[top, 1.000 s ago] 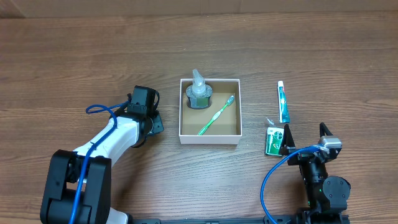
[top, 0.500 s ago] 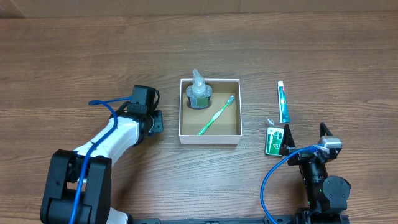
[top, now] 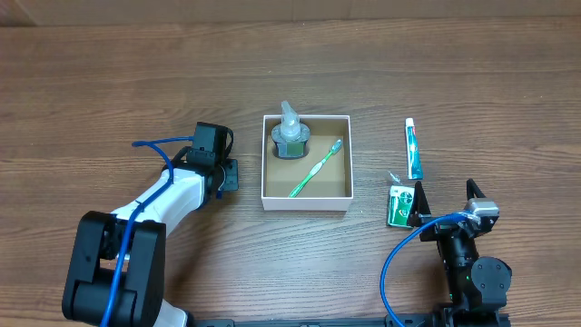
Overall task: Pack container
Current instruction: 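Carry the razor with the left gripper into the box, release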
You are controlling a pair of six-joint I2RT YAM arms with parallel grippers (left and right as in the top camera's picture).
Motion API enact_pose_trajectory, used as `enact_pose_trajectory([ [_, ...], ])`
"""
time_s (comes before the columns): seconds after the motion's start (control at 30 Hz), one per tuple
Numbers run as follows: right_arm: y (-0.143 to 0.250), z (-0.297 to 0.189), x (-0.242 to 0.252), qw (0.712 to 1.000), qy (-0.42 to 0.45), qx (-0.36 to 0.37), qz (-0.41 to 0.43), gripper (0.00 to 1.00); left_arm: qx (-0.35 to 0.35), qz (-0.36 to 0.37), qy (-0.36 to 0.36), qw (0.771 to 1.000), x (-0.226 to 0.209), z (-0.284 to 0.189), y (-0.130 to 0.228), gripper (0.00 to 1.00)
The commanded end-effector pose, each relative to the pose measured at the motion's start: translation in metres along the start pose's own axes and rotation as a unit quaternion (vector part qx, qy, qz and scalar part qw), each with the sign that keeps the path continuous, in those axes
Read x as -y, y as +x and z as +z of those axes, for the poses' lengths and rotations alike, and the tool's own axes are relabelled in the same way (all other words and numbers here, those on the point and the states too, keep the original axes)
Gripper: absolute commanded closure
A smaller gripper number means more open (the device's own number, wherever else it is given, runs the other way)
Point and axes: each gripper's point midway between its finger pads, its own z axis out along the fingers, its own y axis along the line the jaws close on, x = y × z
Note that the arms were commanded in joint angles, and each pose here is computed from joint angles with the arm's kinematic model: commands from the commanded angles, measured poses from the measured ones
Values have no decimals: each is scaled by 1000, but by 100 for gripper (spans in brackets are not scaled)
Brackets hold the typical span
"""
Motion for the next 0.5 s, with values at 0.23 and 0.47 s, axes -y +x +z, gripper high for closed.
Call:
enact_pose_trajectory([
  [0.23,0,0,1,1000,1,4,-4,0,-36,5,7,999,6,-4,-6,92],
  [0.47,0,0,1,1000,1,4,-4,0,-40,6,7,999,11,-33,-38,94],
])
